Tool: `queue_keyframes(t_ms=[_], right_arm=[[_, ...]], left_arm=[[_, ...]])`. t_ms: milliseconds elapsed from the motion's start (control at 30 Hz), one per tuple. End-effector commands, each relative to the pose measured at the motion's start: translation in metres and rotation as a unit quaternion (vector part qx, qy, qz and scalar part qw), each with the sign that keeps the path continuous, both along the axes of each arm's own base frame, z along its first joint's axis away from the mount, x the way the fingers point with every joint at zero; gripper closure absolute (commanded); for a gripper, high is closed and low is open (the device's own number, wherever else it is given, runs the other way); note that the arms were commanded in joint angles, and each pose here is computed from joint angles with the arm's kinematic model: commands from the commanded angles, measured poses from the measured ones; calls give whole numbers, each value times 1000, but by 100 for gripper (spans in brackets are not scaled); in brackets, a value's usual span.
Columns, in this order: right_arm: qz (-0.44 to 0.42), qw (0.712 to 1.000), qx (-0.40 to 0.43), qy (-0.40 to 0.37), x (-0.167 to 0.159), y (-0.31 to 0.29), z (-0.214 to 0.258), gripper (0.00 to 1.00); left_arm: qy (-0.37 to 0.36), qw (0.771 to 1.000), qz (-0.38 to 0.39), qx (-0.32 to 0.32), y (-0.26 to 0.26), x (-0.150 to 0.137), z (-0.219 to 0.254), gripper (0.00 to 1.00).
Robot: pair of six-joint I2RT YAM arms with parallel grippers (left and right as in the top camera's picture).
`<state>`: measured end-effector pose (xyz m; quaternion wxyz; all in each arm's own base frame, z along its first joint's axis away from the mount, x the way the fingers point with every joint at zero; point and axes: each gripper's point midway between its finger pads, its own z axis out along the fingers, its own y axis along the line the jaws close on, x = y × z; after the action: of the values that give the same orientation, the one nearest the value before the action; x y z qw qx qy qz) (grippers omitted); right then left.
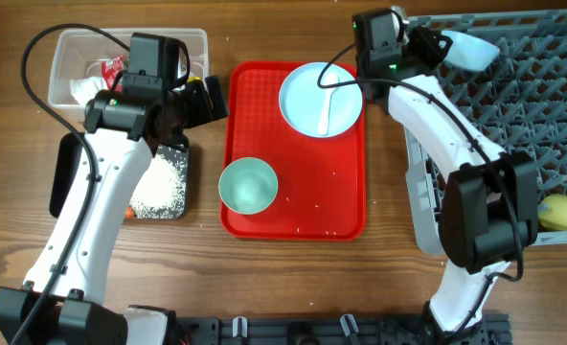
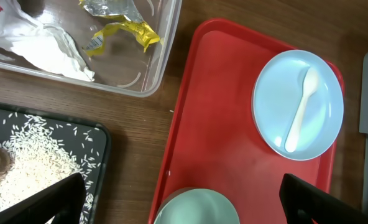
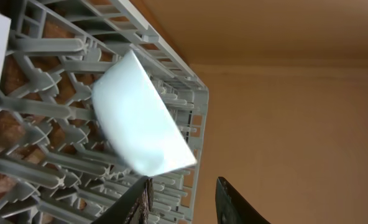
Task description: Sort waste into correct bins and load items into the dishwasher rack
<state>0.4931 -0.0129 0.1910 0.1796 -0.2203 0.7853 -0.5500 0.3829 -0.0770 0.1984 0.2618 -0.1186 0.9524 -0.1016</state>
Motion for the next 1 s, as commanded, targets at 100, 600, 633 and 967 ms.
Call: queue_keyframes(t_ms=[100, 600, 633, 967], right_arm=[[-58, 993, 61, -87, -8, -2, -11, 50], [-59, 688, 680, -248, -36, -17, 129, 2], [-86, 681, 690, -230, -38, -31, 112, 1], [-311, 679, 622, -235, -39, -113, -9, 36]], left_arm=[[-6, 1000, 5, 2, 3, 2, 4, 0], [-6, 1000, 5, 2, 3, 2, 4, 0], [-6, 1000, 5, 2, 3, 2, 4, 0], [-6, 1000, 5, 2, 3, 2, 4, 0]])
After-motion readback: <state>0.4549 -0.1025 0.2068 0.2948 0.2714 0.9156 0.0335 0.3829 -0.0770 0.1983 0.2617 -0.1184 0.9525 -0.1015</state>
